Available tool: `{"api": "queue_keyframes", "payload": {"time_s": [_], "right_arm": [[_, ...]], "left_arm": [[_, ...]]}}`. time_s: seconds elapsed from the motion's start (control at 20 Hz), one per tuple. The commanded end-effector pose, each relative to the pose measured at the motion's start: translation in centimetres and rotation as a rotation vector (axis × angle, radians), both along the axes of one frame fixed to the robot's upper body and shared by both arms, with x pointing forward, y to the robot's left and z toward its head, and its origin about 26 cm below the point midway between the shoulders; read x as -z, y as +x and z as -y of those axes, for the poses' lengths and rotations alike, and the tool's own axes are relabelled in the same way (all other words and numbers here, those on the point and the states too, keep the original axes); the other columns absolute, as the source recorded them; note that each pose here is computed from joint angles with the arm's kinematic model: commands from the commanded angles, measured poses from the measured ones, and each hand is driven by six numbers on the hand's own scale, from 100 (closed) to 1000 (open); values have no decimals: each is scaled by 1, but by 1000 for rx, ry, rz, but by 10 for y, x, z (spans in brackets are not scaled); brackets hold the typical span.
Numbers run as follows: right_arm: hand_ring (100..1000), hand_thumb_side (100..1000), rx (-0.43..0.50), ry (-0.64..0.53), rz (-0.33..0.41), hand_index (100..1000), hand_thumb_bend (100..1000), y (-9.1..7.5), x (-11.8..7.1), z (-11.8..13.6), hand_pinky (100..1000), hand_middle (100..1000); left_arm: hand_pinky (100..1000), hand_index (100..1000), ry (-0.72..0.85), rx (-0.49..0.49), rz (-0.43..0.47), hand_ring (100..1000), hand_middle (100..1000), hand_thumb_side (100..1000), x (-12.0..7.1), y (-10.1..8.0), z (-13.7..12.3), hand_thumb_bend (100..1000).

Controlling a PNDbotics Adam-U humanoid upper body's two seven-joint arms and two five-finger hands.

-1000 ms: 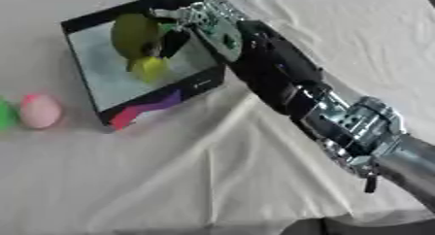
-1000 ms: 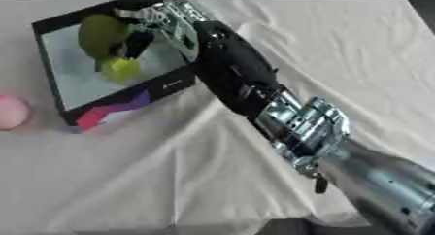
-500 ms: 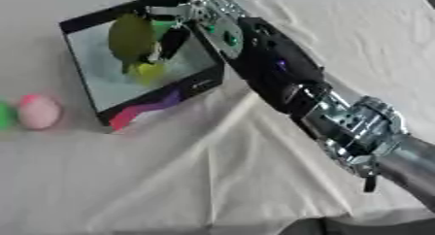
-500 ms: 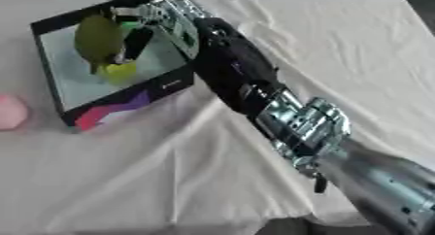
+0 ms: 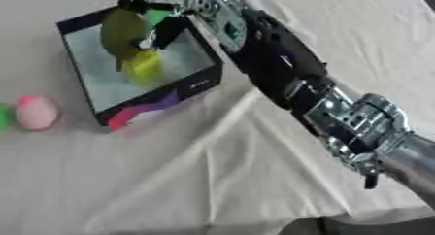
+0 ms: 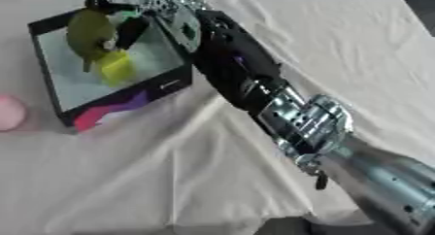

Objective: Pick up objects on the table and place them in the box.

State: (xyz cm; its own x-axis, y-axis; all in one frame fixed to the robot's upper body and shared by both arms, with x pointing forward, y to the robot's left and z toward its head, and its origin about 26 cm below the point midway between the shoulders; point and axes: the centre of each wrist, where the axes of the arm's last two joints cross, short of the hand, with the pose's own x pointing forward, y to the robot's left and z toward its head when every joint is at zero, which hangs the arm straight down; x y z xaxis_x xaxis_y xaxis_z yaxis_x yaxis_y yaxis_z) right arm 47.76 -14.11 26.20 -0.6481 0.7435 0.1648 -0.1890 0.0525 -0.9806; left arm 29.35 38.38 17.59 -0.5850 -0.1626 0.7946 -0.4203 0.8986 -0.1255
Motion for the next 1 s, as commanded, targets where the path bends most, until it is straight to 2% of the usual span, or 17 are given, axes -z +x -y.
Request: {"api": "queue_keyframes", "payload": {"time_s": [0.05,0.25,0.35,0.45,0.55,0.6,0.65,0.8,0.9,0.95,1.0], "right_arm": [[889,422,0,-1,50,1000,298,-3,-23,5,973,864],[891,463,7,2,44,1000,241,-3,-22,6,975,868],[890,461,11,2,48,1000,184,-4,-22,6,975,869],[882,447,17,12,50,1000,175,-4,-22,6,971,866],[876,404,21,30,43,1000,151,-4,-22,8,967,863],[869,342,24,46,39,1000,100,-5,-24,10,959,856],[865,292,28,65,37,1000,100,-6,-27,12,955,851],[859,105,18,159,83,1000,100,-19,-53,26,932,829],[872,100,-1,229,151,973,100,-38,-80,38,934,831],[871,100,-9,272,180,966,100,-46,-92,36,933,827],[857,199,-9,314,193,942,100,-54,-100,37,919,814]], "left_arm": [[831,773,45,-7,23,872,778,704,-11,-3,-4,100],[831,773,49,0,22,872,777,703,-12,-3,-4,100],[831,773,49,2,20,873,777,703,-11,-2,-4,100],[831,773,51,4,20,873,777,703,-11,-2,-4,100],[831,773,55,3,22,873,777,701,-12,-3,-4,100],[831,773,56,2,24,873,777,700,-12,-3,-4,100],[831,773,57,1,25,873,777,699,-12,-3,-4,100],[832,774,66,-4,28,873,777,698,-13,-5,-5,100],[832,774,73,-7,24,874,778,699,-13,-6,-6,100],[833,774,76,-6,20,874,778,699,-12,-7,-5,100],[833,774,78,-6,18,874,778,698,-12,-7,-5,100]]}}
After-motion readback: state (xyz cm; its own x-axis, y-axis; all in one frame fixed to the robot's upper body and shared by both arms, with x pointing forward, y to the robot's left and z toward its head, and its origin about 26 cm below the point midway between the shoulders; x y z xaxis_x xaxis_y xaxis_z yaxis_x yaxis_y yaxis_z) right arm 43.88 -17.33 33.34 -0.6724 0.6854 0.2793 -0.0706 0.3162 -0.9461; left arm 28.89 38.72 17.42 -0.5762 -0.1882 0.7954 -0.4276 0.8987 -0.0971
